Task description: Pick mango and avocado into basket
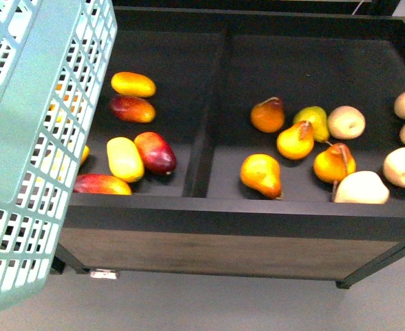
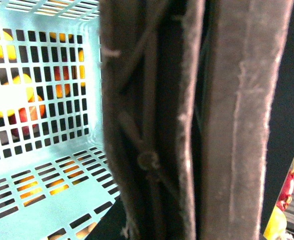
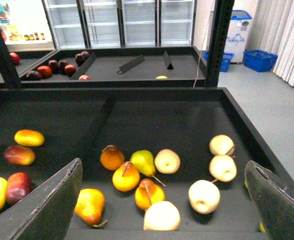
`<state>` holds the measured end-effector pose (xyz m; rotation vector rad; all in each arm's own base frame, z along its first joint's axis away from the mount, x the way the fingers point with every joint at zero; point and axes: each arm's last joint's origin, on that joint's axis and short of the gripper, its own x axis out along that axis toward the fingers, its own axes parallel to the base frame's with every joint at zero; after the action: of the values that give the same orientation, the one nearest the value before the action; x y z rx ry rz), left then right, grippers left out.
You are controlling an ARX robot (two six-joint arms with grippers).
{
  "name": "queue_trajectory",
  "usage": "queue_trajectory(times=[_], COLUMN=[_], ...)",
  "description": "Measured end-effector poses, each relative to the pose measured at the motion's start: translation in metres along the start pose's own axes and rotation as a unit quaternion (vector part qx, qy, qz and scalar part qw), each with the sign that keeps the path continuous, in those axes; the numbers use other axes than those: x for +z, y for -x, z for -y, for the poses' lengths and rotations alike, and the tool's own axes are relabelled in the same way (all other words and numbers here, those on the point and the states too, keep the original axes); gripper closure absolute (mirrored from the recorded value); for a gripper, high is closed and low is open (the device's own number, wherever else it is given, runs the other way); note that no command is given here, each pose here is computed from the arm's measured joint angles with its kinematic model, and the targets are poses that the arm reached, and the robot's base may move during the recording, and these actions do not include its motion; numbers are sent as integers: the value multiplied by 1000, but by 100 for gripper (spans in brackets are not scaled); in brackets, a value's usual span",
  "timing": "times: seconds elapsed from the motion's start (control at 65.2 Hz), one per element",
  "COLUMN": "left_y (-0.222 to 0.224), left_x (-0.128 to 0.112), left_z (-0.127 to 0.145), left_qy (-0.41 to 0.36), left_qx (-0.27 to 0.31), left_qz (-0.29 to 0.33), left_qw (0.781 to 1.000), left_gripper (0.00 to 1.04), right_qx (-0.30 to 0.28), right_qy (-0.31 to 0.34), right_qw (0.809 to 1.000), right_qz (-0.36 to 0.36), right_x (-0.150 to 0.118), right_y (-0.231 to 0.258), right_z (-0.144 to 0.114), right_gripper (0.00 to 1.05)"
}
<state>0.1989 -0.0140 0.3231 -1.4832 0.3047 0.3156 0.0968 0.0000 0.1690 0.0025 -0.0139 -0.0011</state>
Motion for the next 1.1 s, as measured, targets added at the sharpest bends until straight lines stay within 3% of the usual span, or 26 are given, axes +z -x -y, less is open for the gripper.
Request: queue_trajectory(times=[1.104], left_y=[0], left_x=[0], left_z=[0], left_qy=[0], left_qx=[0], left_qz=[0], left_qw=[1000], left_gripper=[90], right_qx=[-1], right_qy=[0], right_qw=[1000], right_qz=[-1], right_x=[0], right_y=[0], right_z=[0], right_gripper=[9])
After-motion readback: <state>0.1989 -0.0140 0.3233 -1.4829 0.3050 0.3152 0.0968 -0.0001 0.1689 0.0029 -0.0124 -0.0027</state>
